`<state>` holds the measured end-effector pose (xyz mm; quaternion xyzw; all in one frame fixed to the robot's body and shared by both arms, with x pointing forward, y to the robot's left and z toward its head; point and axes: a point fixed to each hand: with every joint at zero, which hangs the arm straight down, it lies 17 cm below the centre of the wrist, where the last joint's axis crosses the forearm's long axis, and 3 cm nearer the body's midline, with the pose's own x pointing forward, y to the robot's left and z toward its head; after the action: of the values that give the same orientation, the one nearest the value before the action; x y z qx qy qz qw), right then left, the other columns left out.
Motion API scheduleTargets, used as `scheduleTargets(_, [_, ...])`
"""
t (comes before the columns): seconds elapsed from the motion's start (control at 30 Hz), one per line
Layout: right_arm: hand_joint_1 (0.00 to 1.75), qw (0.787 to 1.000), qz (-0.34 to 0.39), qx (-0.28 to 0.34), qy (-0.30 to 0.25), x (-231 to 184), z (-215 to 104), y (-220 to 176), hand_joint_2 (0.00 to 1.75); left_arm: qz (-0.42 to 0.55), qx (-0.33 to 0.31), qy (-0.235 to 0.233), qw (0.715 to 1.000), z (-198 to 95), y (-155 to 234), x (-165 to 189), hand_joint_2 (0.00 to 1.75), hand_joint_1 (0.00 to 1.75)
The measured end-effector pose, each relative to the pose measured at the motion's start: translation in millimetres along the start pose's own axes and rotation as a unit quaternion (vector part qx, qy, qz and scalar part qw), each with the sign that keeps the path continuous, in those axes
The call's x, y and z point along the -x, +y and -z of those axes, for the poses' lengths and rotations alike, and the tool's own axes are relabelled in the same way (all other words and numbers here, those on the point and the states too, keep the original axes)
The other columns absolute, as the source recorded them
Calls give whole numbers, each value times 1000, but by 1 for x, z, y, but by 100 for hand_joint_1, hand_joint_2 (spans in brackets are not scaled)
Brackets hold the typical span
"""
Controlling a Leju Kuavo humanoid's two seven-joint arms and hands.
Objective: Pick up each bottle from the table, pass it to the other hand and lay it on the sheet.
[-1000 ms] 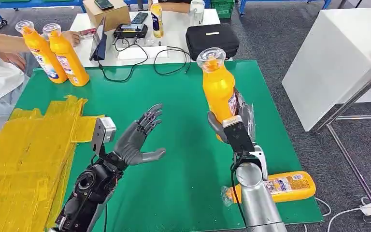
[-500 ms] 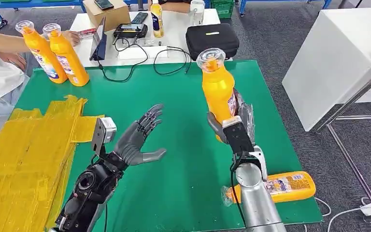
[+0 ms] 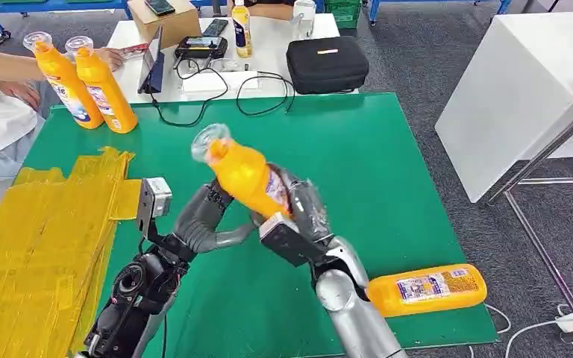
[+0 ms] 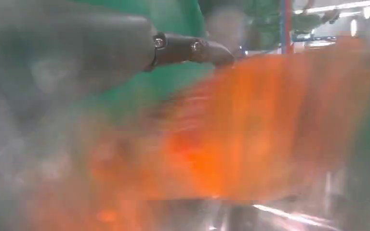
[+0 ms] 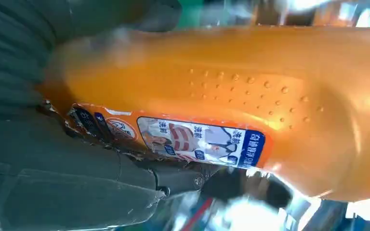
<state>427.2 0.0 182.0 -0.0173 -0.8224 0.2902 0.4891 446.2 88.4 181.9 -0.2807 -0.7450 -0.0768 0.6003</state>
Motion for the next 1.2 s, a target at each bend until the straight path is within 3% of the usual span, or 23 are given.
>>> scheduleTargets(0.1, [175, 999, 10, -35, -7, -12, -7, 42, 175, -8, -11, -1, 1000, -6, 8, 1, 175, 0])
scheduleTargets(0.23, [175, 998, 15, -54, -6, -13, -10, 61, 175, -9, -19, 4, 1000, -13, 16, 5, 175, 0])
scheduleTargets(0.83, [175, 997, 26, -79, -3, -11, -10, 79, 175, -14, -35, 4, 999, -24, 28, 7, 175, 0])
scheduleTargets(0.87, [175, 996, 26, -80, -3, -11, -10, 80, 175, -15, -36, 3, 999, -25, 29, 7, 175, 24])
scheduleTargets(0.9, [175, 996, 27, -81, -3, -11, -10, 81, 175, -15, -40, 1, 999, -25, 30, 6, 175, 101])
scheduleTargets(1.17, [175, 996, 33, -83, -6, -17, -6, 85, 175, -23, -71, -26, 997, -28, 39, -9, 175, 101])
scheduleTargets(1.2, [175, 996, 33, -84, -7, -18, -6, 86, 175, -23, -72, -27, 997, -28, 39, -10, 175, 175])
